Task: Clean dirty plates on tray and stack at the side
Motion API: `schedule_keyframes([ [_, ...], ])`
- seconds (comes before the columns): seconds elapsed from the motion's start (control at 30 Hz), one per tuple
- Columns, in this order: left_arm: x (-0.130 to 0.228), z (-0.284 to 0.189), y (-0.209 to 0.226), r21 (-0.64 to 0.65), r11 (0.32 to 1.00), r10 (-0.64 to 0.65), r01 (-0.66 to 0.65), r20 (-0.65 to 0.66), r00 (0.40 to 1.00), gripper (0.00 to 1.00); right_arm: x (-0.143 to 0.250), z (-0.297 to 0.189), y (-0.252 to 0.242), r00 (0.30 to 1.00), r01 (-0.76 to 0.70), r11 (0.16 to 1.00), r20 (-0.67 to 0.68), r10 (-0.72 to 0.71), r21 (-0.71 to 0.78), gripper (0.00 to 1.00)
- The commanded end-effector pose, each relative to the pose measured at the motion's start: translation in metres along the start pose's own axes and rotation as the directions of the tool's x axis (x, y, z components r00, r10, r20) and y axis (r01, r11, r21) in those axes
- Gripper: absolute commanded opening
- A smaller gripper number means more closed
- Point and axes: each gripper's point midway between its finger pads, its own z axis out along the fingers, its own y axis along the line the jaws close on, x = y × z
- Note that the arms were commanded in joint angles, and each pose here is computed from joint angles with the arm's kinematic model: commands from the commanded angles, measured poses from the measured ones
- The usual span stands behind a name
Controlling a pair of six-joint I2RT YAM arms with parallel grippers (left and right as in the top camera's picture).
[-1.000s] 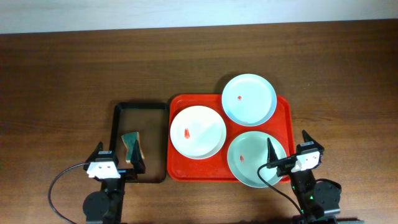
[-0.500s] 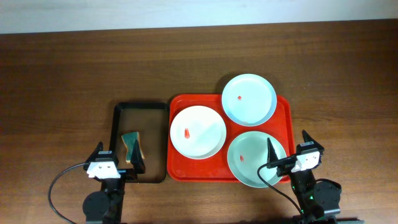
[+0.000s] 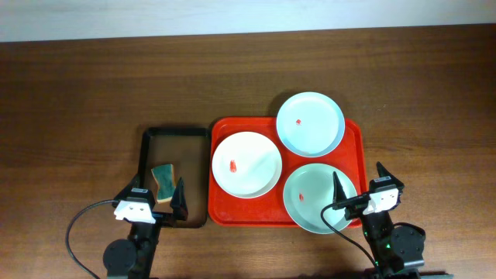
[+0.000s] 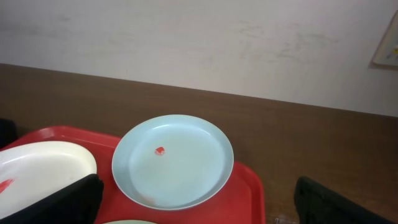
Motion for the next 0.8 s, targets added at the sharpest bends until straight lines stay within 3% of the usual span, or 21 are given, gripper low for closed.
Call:
schedule_keyframes([
  [0.0,0.001,0.000,-0.007,0.038,0.999,0.016,-0.016,-0.004,1.000,0.99,0.003,0.000,0.000,1.000,0.001,1.000,-0.005,-0.001,-0.002,0.98],
  [0.43,-0.003,-0.001,-0.007,0.038,0.999,0.017,-0.018,0.008,1.000,0.99,-0.018,-0.004,0.014,0.997,-0.069,0.994,0.030,0.072,-0.088,0.99],
  [0.57,-0.035,-0.009,-0.023,0.110,0.993,0.026,-0.033,0.064,0.998,0.99,-0.055,-0.018,0.012,0.996,-0.068,0.994,0.054,0.073,-0.089,0.99],
  [0.77,-0.086,-0.036,-0.033,0.113,0.993,0.027,-0.035,0.069,0.997,0.99,-0.100,-0.043,0.011,0.994,-0.066,0.994,0.082,0.073,-0.089,0.98],
])
